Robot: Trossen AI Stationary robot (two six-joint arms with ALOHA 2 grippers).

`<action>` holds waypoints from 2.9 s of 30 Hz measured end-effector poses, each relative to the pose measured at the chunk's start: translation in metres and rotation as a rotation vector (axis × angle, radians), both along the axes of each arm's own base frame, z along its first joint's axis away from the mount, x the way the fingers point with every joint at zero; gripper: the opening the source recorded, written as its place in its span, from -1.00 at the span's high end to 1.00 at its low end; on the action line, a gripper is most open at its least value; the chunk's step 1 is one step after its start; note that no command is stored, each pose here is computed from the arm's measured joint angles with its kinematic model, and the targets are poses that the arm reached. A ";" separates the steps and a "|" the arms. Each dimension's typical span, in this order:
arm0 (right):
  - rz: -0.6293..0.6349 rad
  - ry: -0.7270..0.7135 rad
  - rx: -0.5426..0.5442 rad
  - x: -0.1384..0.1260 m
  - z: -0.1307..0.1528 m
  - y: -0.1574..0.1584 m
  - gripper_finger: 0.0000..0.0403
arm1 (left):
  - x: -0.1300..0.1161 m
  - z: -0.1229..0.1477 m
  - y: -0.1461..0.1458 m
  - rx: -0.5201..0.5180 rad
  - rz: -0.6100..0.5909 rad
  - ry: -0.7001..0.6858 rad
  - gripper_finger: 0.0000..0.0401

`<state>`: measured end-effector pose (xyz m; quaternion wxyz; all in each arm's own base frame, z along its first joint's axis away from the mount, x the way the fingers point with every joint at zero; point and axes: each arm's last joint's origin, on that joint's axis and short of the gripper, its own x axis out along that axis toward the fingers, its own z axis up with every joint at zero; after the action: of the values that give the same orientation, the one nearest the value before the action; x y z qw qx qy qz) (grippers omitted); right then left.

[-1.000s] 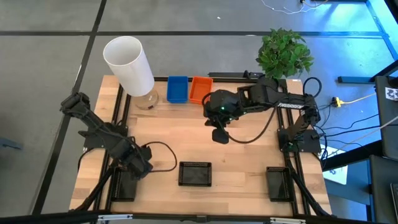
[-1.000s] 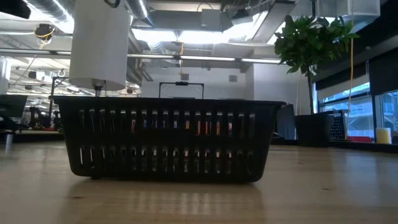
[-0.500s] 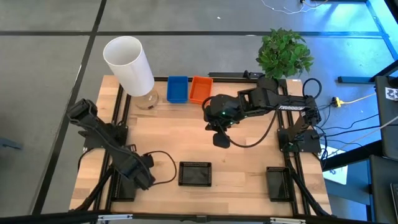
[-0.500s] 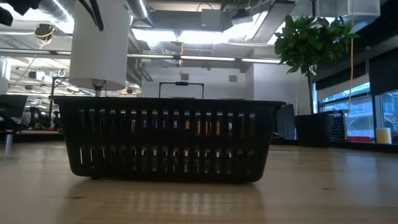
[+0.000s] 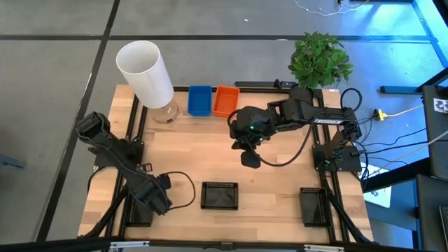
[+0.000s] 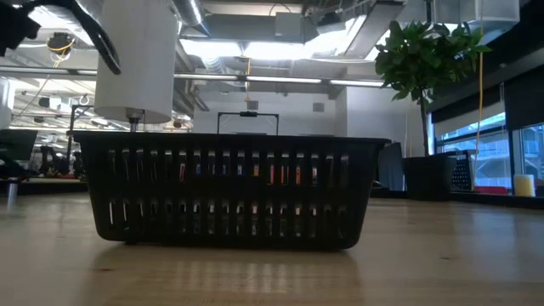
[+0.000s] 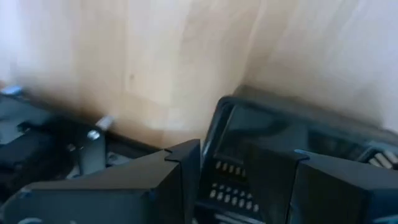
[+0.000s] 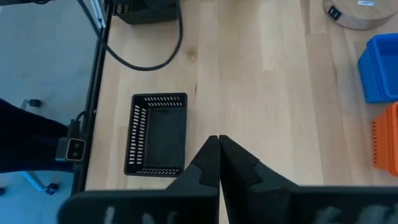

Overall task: Stack baskets by color
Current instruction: Move the left black basket to the middle left of the table

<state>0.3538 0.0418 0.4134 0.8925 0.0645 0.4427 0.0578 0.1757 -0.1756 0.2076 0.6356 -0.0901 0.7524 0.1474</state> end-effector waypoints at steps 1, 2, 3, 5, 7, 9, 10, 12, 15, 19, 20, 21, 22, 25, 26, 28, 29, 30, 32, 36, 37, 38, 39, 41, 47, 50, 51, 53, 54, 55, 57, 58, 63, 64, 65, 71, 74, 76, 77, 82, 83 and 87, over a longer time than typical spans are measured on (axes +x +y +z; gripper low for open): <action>0.004 0.001 0.006 0.000 0.000 0.000 1.00 | -0.001 -0.002 0.000 0.000 0.000 0.006 0.45; 0.006 0.001 0.007 0.000 0.000 0.000 1.00 | -0.002 -0.004 0.000 -0.003 -0.003 0.009 0.45; 0.006 0.001 0.007 0.000 0.000 0.000 1.00 | -0.003 -0.006 -0.001 -0.006 -0.008 0.007 0.45; 0.006 0.001 0.007 0.000 0.000 0.000 1.00 | -0.005 -0.010 -0.002 -0.014 -0.017 0.000 0.45; 0.006 0.001 0.007 0.000 0.000 0.000 1.00 | -0.006 -0.013 -0.002 -0.009 -0.030 -0.005 0.45; 0.006 0.001 0.007 0.000 0.000 0.000 1.00 | -0.008 -0.015 -0.002 0.002 -0.035 -0.002 0.45; 0.006 0.001 0.007 0.000 0.000 0.000 1.00 | -0.009 -0.016 -0.001 0.006 -0.037 0.001 0.45; 0.006 0.000 0.007 0.000 0.000 0.000 1.00 | -0.011 -0.019 0.000 0.013 -0.040 0.010 0.45; 0.005 0.000 0.007 0.000 0.000 0.000 1.00 | -0.013 -0.024 0.003 0.028 -0.041 0.025 0.45; 0.005 0.000 0.007 0.000 0.000 0.000 1.00 | -0.015 -0.031 0.005 0.027 -0.048 0.027 0.45; 0.005 0.000 0.007 0.000 0.000 0.000 1.00 | -0.016 -0.034 0.006 0.022 -0.052 0.023 0.45; 0.005 0.000 0.007 0.000 0.000 0.000 1.00 | -0.016 -0.036 0.006 0.019 -0.061 0.022 0.45; 0.005 0.000 0.007 0.000 0.000 0.000 1.00 | -0.016 -0.038 0.006 0.011 -0.073 0.018 0.45; 0.005 0.000 0.007 0.000 0.000 0.000 1.00 | -0.018 -0.042 0.008 0.004 -0.104 0.025 0.45; 0.004 0.000 0.007 0.000 0.000 0.000 1.00 | -0.018 -0.043 0.008 0.005 -0.117 0.027 0.45; 0.002 0.000 0.006 0.000 0.000 0.000 1.00 | -0.019 -0.045 0.010 0.012 -0.147 0.026 0.45; 0.002 0.000 0.006 0.000 0.000 0.000 1.00 | -0.020 -0.046 0.011 0.017 -0.160 0.025 0.45; 0.000 0.000 0.006 0.000 0.000 0.000 1.00 | -0.020 -0.047 0.011 0.019 -0.175 0.024 0.45; -0.001 0.000 0.007 0.000 0.000 0.000 1.00 | -0.021 -0.050 0.013 0.021 -0.181 0.026 0.48; 0.000 0.000 0.006 0.000 0.000 -0.001 1.00 | -0.024 -0.057 0.015 0.017 -0.190 0.026 0.70; 0.000 -0.001 0.005 0.000 0.000 -0.001 1.00 | -0.024 -0.057 0.015 0.015 -0.189 0.027 0.79; 0.001 -0.001 0.005 0.000 0.000 -0.001 1.00 | -0.024 -0.057 0.015 0.012 -0.187 0.029 0.88; 0.002 -0.001 0.004 0.000 0.000 -0.001 1.00 | -0.024 -0.057 0.015 0.006 -0.187 0.030 0.93; 0.002 -0.001 0.004 0.000 0.000 -0.001 1.00 | -0.024 -0.056 0.015 -0.001 -0.188 0.027 0.95; 0.003 -0.002 0.002 0.000 0.000 -0.001 1.00 | -0.019 -0.047 0.017 -0.010 -0.181 0.027 0.99; 0.004 -0.002 0.001 0.000 0.000 -0.001 1.00 | -0.013 -0.035 0.022 -0.033 -0.175 -0.016 1.00; 0.008 -0.003 -0.001 0.000 0.000 -0.001 1.00 | -0.011 -0.031 0.025 -0.036 -0.166 -0.032 1.00; 0.025 -0.005 -0.015 0.000 0.000 -0.001 1.00 | -0.008 -0.021 0.032 -0.030 -0.156 -0.073 1.00; 0.031 -0.006 -0.020 0.000 0.000 -0.001 1.00 | -0.007 -0.015 0.037 -0.021 -0.148 -0.091 0.99; 0.040 -0.007 -0.027 0.000 0.000 -0.001 1.00 | -0.006 -0.010 0.042 -0.014 -0.141 -0.108 0.99; 0.049 -0.010 -0.036 -0.002 0.002 -0.001 1.00 | -0.004 0.001 0.054 0.000 -0.121 -0.131 0.99; 0.058 -0.015 -0.043 -0.003 0.003 -0.001 1.00 | -0.002 0.006 0.060 0.008 -0.113 -0.142 0.99; 0.017 -0.032 -0.108 -0.015 0.013 -0.005 1.00 | 0.016 0.028 0.091 0.014 -0.100 -0.209 0.99; 0.004 -0.029 -0.124 -0.019 0.014 -0.006 1.00 | 0.021 0.032 0.097 0.018 -0.109 -0.217 0.99; -0.010 -0.029 -0.139 -0.022 0.017 -0.007 1.00 | 0.026 0.035 0.104 0.020 -0.125 -0.231 1.00; -0.068 -0.029 -0.206 -0.037 0.025 -0.011 1.00 | 0.051 0.048 0.151 0.077 -0.188 -0.270 1.00; -0.094 -0.018 -0.243 -0.040 0.026 -0.012 1.00 | 0.057 0.049 0.176 0.096 -0.246 -0.288 1.00; -0.109 -0.011 -0.265 -0.041 0.026 -0.013 1.00 | 0.064 0.047 0.191 0.107 -0.277 -0.308 1.00; -0.114 -0.013 -0.272 -0.041 0.026 -0.013 1.00 | 0.066 0.045 0.199 0.107 -0.293 -0.307 1.00; -0.115 -0.014 -0.273 -0.041 0.026 -0.013 1.00 | 0.077 0.023 0.227 0.088 -0.342 -0.210 1.00; -0.115 -0.014 -0.273 -0.041 0.026 -0.014 1.00 | 0.080 0.018 0.231 0.080 -0.355 -0.189 1.00; -0.115 -0.014 -0.273 -0.041 0.026 -0.013 1.00 | 0.090 -0.001 0.243 0.051 -0.384 -0.159 1.00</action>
<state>0.3129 0.0283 0.4394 0.8979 -0.0325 0.4358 -0.0535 0.2662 0.0675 0.2064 0.7114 0.0597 0.6994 0.0352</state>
